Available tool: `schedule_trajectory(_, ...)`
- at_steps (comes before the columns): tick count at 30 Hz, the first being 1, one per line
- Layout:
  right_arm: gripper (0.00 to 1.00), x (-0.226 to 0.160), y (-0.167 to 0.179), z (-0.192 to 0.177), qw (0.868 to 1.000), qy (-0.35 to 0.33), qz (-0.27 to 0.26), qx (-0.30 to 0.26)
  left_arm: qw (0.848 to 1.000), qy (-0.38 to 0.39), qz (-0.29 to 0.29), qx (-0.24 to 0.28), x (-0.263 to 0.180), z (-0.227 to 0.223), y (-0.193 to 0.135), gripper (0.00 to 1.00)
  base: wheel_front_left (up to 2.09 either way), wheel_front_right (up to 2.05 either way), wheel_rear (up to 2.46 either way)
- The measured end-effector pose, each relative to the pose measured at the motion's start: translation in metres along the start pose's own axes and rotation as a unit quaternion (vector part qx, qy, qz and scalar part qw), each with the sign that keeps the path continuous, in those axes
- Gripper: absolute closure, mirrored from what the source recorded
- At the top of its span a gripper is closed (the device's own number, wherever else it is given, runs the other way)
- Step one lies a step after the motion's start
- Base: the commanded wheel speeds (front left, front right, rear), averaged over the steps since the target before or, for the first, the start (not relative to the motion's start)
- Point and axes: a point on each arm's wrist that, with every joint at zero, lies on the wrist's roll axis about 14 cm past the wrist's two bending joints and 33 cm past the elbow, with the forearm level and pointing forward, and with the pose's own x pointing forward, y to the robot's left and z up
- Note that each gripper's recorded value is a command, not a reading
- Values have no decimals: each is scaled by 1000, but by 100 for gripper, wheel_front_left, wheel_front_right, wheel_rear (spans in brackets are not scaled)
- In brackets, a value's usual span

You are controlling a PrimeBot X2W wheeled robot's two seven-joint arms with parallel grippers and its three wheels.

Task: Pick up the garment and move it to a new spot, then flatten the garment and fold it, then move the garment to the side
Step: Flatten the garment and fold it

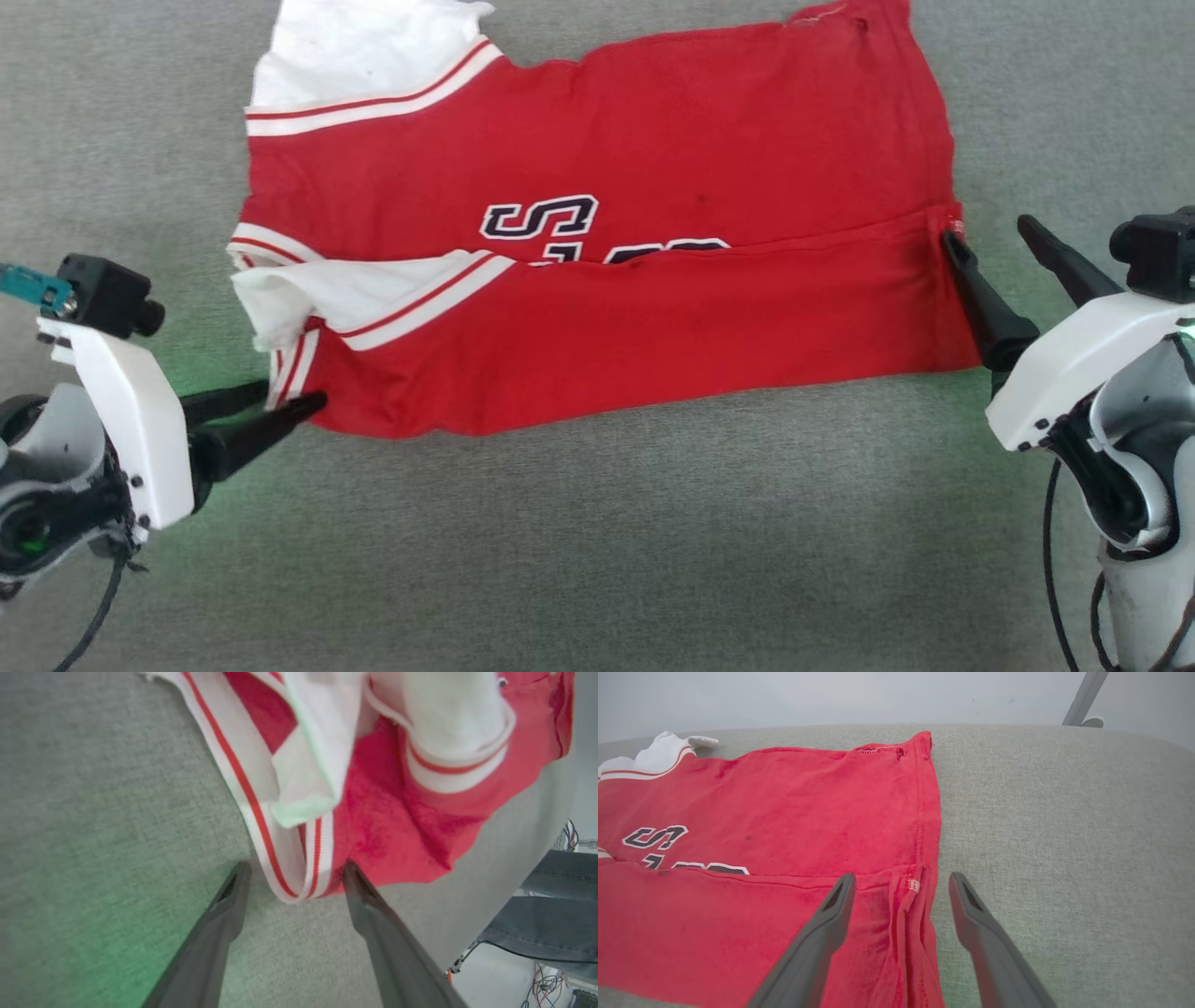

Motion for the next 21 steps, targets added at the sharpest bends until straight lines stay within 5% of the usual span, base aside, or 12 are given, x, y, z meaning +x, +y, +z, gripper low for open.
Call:
schedule_trajectory(5,0,-3,-9,-4,1000,3,-12,5,999,23,-8,-26,15,1,6,0,0,0,0)
schedule_trajectory(6,0,-4,-11,-5,1000,4,-15,7,999,28,-11,-29,16,0,6,13,0,0,0)
schedule_trajectory(7,0,-4,-13,-5,1000,5,-17,7,999,31,-15,-30,17,0,6,51,0,0,0)
schedule_trajectory(9,0,-6,-16,-6,1000,7,-20,5,999,32,-17,-29,18,1,6,100,0,0,0)
schedule_trajectory(15,0,-8,-23,-22,997,74,-18,-23,998,26,-35,-33,20,2,-3,100,0,0,0)
schedule_trajectory(21,0,-8,-20,-51,978,200,5,-57,999,-3,-38,-29,19,4,-6,100,0,0,0)
